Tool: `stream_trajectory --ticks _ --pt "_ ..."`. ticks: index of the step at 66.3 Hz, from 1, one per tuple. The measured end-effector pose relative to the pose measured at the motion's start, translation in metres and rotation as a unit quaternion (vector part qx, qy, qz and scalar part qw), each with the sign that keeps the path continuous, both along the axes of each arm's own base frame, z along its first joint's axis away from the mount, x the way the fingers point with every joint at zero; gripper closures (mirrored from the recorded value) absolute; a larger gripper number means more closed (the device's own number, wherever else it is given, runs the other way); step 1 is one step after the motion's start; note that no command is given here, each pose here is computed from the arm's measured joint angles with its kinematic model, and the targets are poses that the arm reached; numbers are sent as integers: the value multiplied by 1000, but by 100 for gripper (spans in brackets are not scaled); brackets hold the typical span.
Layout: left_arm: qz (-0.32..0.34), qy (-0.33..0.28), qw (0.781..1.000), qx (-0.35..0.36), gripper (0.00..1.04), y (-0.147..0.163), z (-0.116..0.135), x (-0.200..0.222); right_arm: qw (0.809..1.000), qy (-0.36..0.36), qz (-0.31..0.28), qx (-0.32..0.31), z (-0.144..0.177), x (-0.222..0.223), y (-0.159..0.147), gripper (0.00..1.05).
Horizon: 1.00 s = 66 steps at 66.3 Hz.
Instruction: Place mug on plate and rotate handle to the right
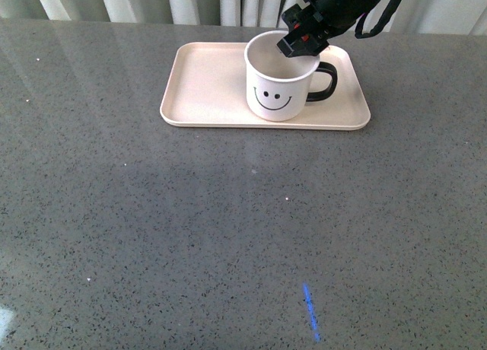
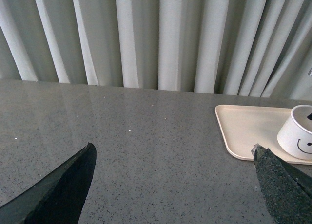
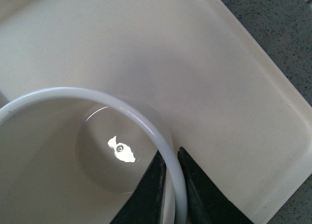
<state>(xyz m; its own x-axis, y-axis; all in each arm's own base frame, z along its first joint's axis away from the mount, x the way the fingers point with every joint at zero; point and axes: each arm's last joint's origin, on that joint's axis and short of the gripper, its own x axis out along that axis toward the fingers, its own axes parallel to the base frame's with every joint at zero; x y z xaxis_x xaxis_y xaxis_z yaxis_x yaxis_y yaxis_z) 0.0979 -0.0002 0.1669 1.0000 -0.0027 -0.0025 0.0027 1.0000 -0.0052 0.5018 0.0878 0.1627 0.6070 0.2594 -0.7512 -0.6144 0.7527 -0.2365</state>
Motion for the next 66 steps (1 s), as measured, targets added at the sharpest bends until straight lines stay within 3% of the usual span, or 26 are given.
stream_trajectory --ticks 26,49,66 --pt "0 0 1000 0 9 0 0 0 1000 -7 0 -2 -1 1 0 65" --pt "0 0 1000 0 9 0 0 0 1000 -13 -2 7 -5 0 0 37" --pt "0 0 1000 0 9 0 0 0 999 -31 -8 30 12 -3 -6 34"
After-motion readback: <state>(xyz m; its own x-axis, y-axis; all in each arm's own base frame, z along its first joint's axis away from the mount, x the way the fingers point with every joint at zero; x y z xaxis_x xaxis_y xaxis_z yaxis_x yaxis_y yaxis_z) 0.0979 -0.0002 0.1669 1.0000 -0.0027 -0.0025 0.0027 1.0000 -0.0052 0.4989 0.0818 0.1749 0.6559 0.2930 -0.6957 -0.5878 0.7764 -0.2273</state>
